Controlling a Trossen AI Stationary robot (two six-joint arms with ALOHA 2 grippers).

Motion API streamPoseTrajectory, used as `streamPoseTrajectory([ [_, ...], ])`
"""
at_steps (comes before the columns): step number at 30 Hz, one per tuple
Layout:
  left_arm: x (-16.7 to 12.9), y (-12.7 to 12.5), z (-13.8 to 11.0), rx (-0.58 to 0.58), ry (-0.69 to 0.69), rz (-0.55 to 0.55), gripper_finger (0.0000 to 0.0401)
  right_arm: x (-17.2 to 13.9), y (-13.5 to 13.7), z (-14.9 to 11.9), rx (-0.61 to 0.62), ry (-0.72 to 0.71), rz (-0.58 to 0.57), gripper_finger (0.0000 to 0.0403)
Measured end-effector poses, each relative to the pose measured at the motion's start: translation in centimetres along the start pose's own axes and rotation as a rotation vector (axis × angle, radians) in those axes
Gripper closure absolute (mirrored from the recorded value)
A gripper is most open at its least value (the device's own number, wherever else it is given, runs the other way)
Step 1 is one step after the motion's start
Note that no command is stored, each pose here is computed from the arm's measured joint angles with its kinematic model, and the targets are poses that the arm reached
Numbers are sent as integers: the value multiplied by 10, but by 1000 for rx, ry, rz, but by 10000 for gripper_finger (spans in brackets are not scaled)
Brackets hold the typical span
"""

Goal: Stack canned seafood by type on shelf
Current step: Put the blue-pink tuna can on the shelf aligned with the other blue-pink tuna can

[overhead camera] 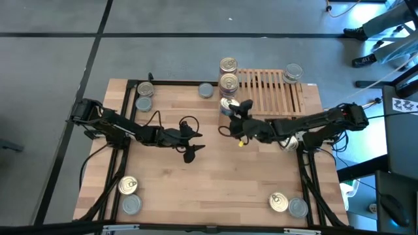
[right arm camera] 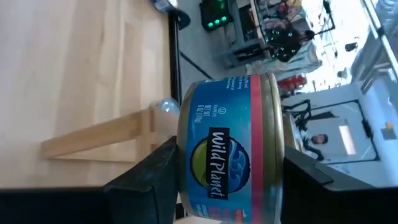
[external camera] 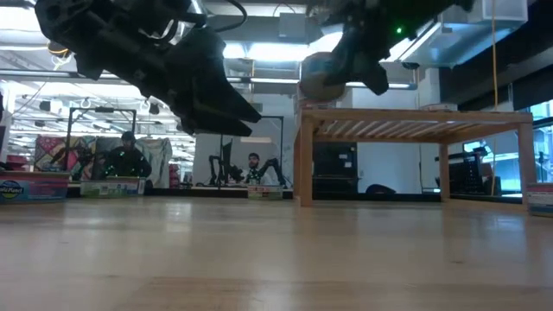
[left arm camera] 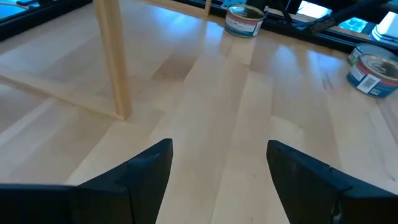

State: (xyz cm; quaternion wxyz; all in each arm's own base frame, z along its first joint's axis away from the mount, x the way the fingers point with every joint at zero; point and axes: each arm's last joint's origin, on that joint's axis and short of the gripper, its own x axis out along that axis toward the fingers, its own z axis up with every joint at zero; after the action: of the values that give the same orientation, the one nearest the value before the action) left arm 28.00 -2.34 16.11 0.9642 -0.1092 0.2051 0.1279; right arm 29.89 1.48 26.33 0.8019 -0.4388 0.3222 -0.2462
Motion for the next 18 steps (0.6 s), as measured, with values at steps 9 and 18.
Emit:
streamPoseTrajectory([
  [9,0,0,0,0,3,1,142,19,-5,-16,25,48,61,196],
  [18,-1,-2,0,7,-4,-6,142,26,-8,-24,126,59,113,128],
])
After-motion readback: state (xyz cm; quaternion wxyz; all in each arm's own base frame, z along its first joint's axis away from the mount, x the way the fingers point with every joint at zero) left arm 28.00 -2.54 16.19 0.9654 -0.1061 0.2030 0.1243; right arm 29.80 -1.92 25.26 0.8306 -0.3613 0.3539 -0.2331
